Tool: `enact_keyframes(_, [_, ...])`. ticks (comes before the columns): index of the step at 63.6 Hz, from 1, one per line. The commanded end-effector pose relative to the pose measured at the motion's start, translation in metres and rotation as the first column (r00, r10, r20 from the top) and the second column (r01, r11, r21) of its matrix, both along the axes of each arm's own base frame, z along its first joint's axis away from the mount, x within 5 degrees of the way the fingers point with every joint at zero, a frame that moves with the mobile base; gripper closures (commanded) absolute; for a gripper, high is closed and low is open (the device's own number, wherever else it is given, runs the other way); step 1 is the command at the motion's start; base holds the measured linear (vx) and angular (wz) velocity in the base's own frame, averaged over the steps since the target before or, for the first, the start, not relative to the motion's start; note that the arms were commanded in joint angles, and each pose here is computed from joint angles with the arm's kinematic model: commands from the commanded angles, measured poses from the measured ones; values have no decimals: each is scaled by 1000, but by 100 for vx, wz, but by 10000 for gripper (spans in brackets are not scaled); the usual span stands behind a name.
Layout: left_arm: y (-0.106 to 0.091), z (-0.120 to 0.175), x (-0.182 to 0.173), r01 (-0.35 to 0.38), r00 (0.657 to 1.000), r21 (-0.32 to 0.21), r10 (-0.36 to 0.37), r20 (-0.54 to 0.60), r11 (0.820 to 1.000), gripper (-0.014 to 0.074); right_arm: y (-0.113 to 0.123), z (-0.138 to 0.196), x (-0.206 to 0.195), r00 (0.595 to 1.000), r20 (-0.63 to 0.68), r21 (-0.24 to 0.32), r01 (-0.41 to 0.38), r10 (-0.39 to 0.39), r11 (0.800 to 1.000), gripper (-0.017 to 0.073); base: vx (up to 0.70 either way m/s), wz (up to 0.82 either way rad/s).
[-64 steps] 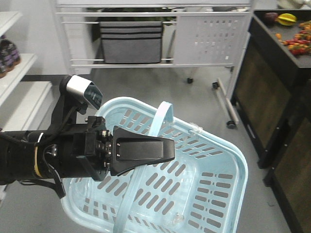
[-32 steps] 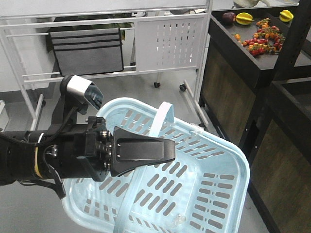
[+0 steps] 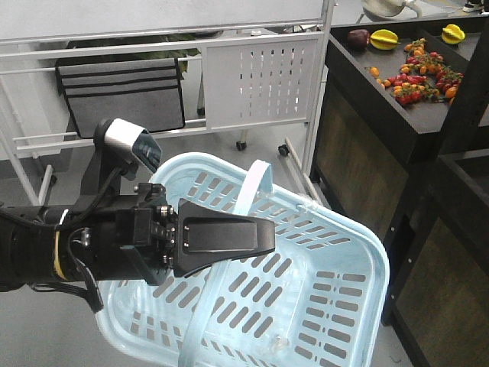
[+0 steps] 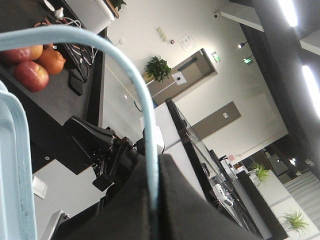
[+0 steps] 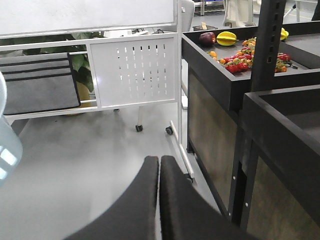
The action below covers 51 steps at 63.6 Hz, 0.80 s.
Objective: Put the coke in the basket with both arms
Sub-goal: 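Drive the base, carrying the basket in the left gripper, to another shelf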
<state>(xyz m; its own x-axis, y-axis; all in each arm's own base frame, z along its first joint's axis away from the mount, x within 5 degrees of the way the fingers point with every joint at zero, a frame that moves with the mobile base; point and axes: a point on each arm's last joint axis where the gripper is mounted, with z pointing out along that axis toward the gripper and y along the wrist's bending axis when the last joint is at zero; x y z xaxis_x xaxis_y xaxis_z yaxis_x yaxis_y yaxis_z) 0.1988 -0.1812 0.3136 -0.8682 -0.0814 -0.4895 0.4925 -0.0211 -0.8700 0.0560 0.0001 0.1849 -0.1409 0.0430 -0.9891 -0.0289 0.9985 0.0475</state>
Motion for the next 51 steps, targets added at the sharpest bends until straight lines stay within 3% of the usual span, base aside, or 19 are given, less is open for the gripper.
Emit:
enact_keyframes(1, [3, 29, -14, 106, 994, -171, -97, 59, 980, 601, 1, 4, 0, 997, 75, -13, -16, 17, 1000, 564, 26, -2])
enact_keyframes(51, [3, 29, -14, 106, 994, -171, -97, 59, 980, 601, 1, 4, 0, 997, 75, -13, -16, 17, 1000, 564, 26, 2])
